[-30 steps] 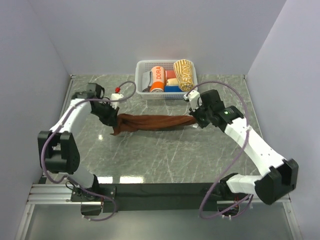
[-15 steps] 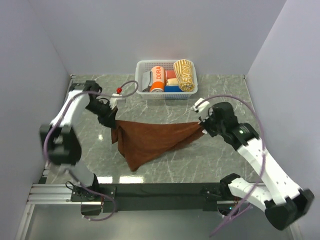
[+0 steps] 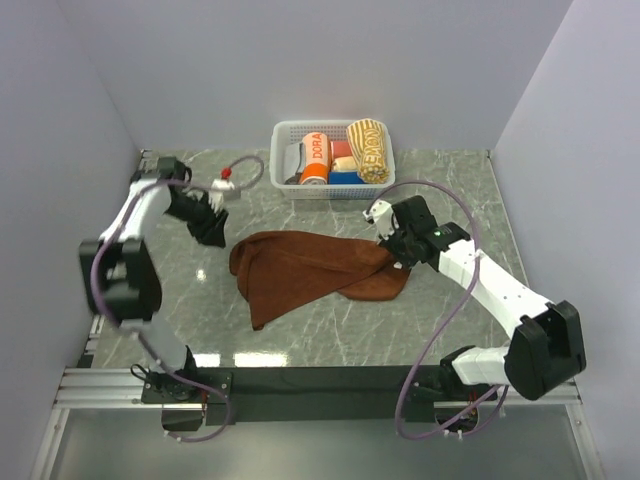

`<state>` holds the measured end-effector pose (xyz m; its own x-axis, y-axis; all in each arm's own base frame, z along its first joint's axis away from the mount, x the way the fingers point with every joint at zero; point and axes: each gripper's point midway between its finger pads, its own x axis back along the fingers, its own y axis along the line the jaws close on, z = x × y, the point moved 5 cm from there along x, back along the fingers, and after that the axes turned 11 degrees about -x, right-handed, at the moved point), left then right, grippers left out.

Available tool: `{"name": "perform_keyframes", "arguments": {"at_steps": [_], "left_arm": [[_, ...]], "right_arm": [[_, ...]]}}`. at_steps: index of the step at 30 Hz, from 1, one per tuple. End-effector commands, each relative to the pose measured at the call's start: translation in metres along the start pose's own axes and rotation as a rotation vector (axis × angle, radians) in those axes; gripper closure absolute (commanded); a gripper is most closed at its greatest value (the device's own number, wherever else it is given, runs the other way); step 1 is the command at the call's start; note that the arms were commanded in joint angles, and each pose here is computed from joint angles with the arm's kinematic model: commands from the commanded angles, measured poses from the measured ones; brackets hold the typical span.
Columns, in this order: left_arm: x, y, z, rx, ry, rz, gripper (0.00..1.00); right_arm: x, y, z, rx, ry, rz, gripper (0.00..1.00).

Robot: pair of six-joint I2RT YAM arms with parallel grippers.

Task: Roll the towels
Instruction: Flatten the towel

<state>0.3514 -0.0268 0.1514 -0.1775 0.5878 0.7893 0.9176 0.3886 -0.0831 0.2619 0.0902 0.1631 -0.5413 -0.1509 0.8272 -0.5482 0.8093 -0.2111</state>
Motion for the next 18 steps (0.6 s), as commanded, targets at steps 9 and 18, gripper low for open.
{"name": "perform_keyframes", "arguments": {"at_steps": [9, 18], "left_arm": [[-0.036, -0.172, 0.027, -0.583, 0.027, 0.223, 0.45], [-0.080, -0.186, 0.031, -0.696, 0.139, 0.299, 0.42]], "right_arm": [[-0.008, -0.001, -0.006, -0.084, 0.070, -0.096, 1.00], [-0.010, -0.005, -0.004, -0.124, 0.106, -0.118, 1.00]]}}
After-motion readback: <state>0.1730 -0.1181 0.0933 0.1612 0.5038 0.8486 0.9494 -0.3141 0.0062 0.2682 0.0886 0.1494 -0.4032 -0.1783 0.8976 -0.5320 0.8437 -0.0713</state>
